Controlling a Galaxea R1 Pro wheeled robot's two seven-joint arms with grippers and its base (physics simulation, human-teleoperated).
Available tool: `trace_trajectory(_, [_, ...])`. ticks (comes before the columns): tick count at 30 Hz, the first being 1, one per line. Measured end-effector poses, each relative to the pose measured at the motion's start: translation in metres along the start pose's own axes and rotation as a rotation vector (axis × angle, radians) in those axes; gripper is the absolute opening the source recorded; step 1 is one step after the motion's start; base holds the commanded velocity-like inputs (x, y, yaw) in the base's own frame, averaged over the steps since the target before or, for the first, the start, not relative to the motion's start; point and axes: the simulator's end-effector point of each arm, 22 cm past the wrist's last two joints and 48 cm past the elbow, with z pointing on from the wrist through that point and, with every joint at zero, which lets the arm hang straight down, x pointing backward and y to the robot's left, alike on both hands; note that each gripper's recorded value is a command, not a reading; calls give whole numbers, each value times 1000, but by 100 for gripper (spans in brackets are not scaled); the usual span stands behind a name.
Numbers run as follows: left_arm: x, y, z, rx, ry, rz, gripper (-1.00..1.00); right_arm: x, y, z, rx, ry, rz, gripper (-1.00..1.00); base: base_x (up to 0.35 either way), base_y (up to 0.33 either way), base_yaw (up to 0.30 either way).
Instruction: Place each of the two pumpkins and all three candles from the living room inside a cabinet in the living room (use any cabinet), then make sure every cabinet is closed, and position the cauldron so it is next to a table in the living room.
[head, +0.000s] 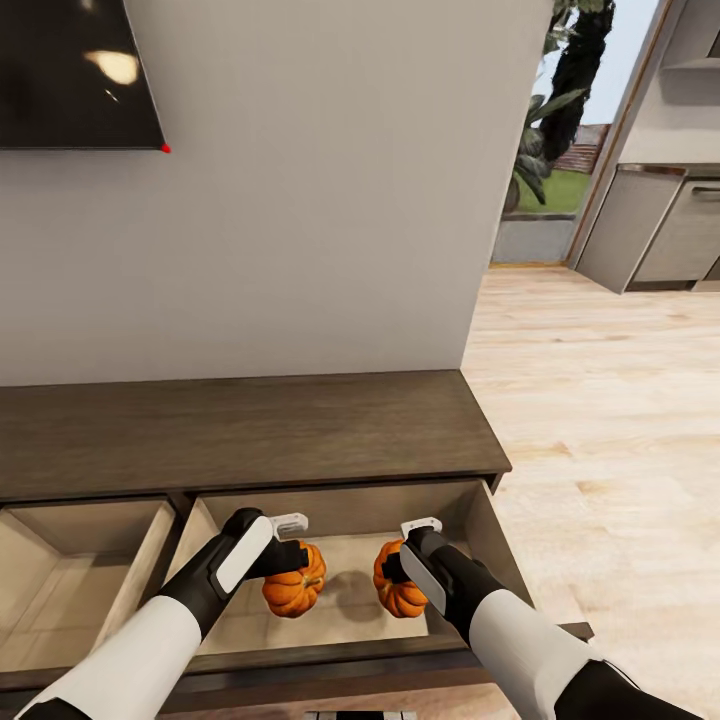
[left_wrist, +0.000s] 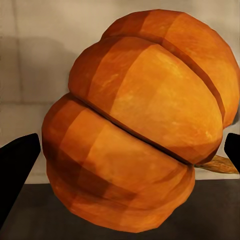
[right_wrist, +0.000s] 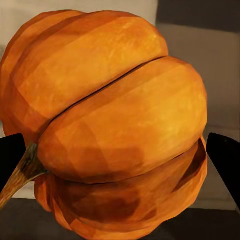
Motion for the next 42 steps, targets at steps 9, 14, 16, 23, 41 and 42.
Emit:
trace_trajectory(9, [0,0,0,1,0,0,-100,0,0,0,0,-1,0,100,0,0,0])
trace_trajectory(14, [0,0,0,1,-1,0,100,0,0,0,0,0,0,100,0,0,0])
trace_trajectory(16, [0,0,0,1,-1,0,100,0,0,0,0,0,0,100,0,0,0])
trace_trajectory(23, [0,0,0,2,-1,0,100,0,0,0,0,-1,0,100,0,0,0])
trace_trajectory(41, [-17,-5,-31,7,-59,5,100,-22,-4,-29,11,-61,1,100,0,0,0])
trace_trajectory(42, [-18,-5,-33,8,-62,6,100,-23,-4,-31,12,-65,1,100,0,0,0])
